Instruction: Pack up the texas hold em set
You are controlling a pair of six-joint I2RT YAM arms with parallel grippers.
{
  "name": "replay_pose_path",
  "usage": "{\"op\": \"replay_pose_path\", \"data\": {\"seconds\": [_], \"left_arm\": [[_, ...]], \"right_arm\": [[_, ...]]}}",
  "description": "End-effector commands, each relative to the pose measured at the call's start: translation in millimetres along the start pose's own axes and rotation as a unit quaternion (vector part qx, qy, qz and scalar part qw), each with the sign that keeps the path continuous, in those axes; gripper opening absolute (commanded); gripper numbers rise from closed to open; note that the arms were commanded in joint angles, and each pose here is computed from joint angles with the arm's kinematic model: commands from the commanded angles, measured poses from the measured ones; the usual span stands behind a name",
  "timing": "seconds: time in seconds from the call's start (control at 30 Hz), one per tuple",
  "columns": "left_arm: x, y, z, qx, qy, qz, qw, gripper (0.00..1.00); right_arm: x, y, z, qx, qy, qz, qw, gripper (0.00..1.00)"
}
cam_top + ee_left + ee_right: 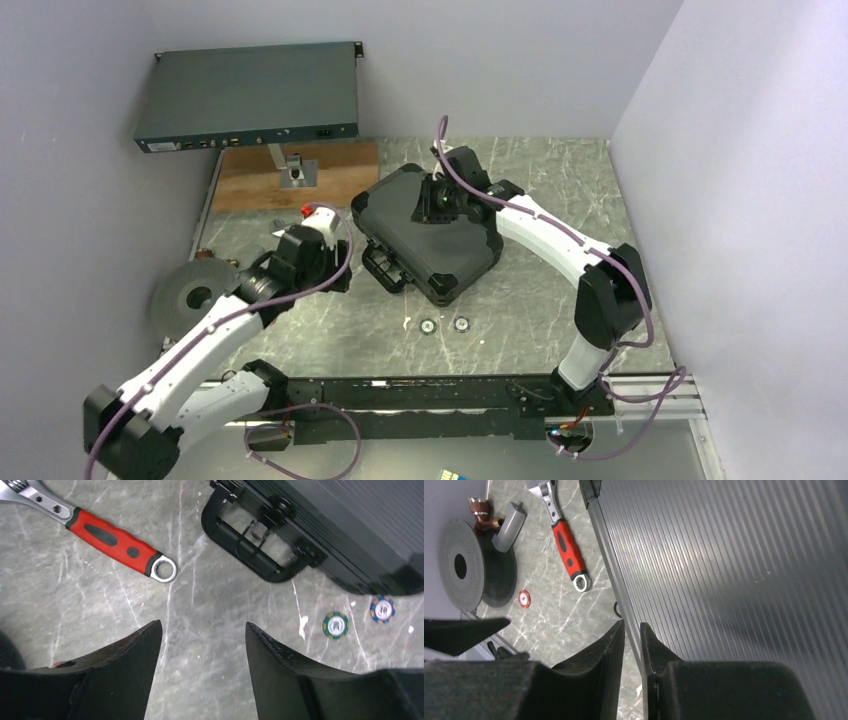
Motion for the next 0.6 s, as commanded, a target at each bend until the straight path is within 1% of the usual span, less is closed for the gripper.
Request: {"op": "replay_pose_path", "data": {"seconds": [0.0, 0.07, 0.17, 0.27, 0.33, 0.43, 0.57], "left_arm": [[3, -34, 21, -0.032, 0.041, -0.047, 0.998, 0.64], [10, -50, 26, -0.039, 0.060, -0.069, 0.995, 0.59], [19, -72, 39, -0.051, 0.080, -0.089, 0.991, 0.56], [27, -99, 51, -0.041, 0.089, -0.076, 0.992, 0.51], [33, -117, 57, -0.026, 0.098, -0.069, 0.992, 0.48], [38, -142, 60, -0.011, 0.108, -0.059, 0.992, 0.47], [39, -174, 55, 0.005, 0.126, -0.065, 0.990, 0.43]], "right_arm": [[0, -16, -10, 0.019, -0.005, 0.047, 0.999, 0.18], [-9, -25, -23, 0.041, -0.006, 0.049, 0.998, 0.15], [-30, -41, -44, 0.081, -0.008, 0.024, 0.996, 0.14], [-50, -46, -66, 0.119, -0.011, 0.004, 0.993, 0.13], [-64, -45, -79, 0.130, -0.012, -0.010, 0.991, 0.13], [-80, -43, -93, 0.140, -0.008, -0.036, 0.989, 0.13], [-90, -37, -100, 0.139, 0.001, -0.054, 0.989, 0.13]]}}
Point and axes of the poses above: each gripper's point midway between its finger pads, its own y axis back along the fingers, its own x axis along the line the jaws close on, z = x × y, the point moved 10 cm from there along y, back along the fingers, and after that the axes turned 12 degrees about -y, right-handed, at the moved point
